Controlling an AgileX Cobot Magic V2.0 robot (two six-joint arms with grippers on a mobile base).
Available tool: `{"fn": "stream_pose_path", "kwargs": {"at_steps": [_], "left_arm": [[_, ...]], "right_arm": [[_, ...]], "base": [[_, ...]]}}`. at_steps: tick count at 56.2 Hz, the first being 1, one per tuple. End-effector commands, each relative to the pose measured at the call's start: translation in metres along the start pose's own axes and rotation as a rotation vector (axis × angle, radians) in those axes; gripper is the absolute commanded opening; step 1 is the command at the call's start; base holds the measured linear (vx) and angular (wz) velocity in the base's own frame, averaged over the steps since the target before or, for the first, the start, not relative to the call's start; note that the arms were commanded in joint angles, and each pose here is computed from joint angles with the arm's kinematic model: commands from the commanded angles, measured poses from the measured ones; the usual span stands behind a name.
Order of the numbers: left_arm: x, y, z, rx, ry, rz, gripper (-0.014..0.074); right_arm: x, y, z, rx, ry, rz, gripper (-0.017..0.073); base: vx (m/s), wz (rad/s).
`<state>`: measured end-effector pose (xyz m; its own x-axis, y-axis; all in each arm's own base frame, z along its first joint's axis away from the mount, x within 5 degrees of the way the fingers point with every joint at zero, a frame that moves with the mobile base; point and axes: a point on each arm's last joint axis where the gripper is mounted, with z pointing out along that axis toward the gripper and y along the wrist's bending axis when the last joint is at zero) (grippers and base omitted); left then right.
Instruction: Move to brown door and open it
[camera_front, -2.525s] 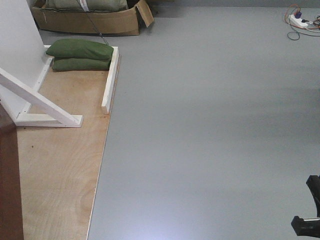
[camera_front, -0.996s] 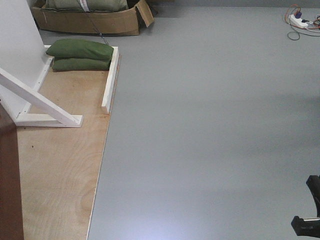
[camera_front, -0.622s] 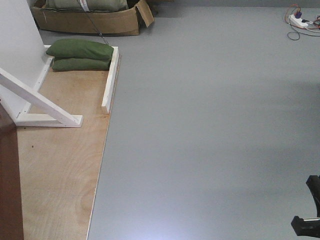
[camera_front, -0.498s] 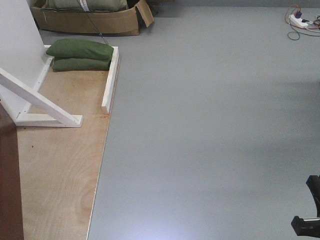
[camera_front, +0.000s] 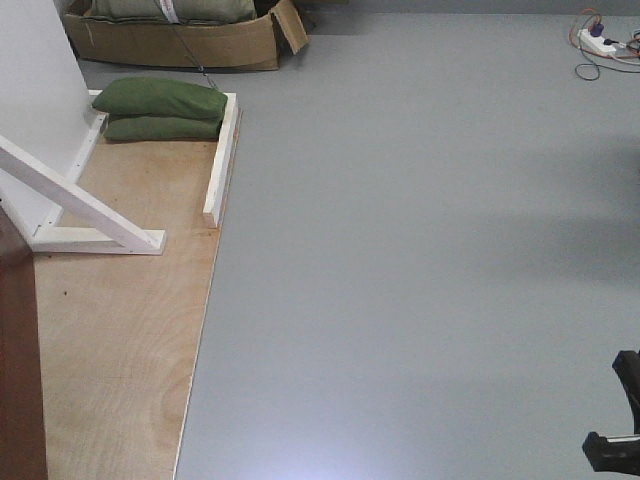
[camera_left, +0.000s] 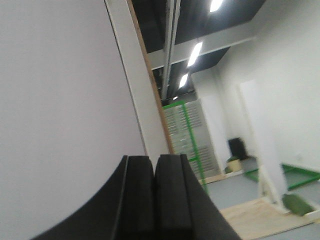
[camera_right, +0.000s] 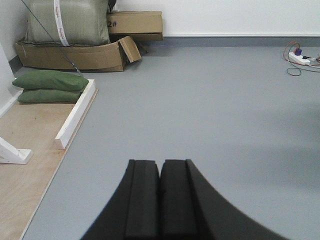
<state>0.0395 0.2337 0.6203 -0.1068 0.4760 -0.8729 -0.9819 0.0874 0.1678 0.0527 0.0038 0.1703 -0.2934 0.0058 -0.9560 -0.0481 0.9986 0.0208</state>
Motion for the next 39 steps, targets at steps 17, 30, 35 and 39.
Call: {"fn": "stream_pose_path", "kwargs": {"at_steps": [17,30,35,39], "left_arm": [[-0.005,-0.017,-0.009,0.191,0.105,-0.526,-0.0006],[0.003,-0.038,-0.017,0.364,0.281,-0.631,-0.0006],[0.001,-0.044,-0.018,0.399,0.289,-0.654,-0.0006],[-0.001,-0.052,-0.020,0.442,0.297,-0.676,-0.0006]], "right_arm": [[-0.006,-0.001,0.000,0.006,-0.077,-0.009,0.0000],[-0.006,-0.001,0.000,0.006,-0.077,-0.009,0.0000],[-0.006,-0.001,0.000,0.006,-0.077,-0.009,0.0000],[-0.006,-0.001,0.000,0.006,-0.077,-0.009,0.0000]], "base": [[0.00,0.00],[0.00,0.00],[0.00,0.00],[0.00,0.00]]}}
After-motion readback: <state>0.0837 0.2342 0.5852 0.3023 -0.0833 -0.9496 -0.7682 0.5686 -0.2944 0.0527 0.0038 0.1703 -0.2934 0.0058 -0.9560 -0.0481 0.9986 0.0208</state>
